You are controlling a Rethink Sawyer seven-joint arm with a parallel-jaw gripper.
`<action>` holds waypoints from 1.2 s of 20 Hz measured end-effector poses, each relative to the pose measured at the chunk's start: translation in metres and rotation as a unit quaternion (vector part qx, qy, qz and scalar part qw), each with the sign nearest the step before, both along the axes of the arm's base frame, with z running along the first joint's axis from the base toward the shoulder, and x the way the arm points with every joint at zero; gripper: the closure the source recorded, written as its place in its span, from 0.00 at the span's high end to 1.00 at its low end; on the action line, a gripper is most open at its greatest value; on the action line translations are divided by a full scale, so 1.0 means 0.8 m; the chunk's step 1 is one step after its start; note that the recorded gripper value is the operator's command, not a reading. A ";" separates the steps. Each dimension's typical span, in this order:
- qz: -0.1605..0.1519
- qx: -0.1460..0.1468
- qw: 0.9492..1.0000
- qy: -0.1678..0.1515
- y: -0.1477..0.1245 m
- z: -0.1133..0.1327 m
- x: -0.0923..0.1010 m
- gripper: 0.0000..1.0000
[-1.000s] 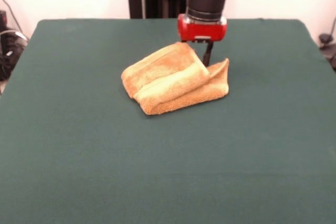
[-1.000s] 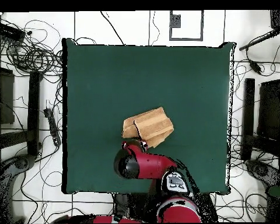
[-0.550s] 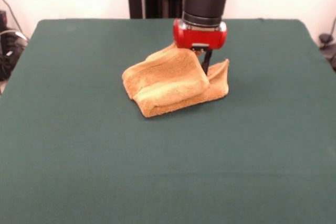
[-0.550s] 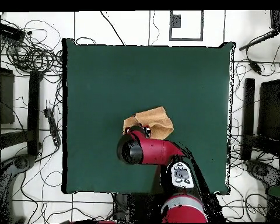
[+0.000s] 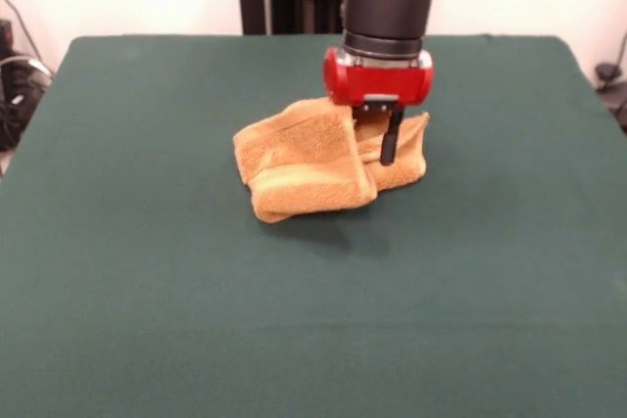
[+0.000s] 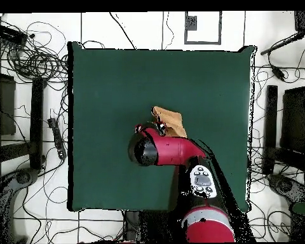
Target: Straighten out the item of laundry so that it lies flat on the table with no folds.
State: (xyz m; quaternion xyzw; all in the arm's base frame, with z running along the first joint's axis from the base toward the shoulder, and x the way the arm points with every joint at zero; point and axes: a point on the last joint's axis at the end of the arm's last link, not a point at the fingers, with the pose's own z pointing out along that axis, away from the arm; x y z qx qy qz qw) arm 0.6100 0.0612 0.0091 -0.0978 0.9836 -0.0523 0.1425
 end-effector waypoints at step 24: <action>-0.009 0.013 0.998 0.058 -0.166 -0.046 0.052 1.00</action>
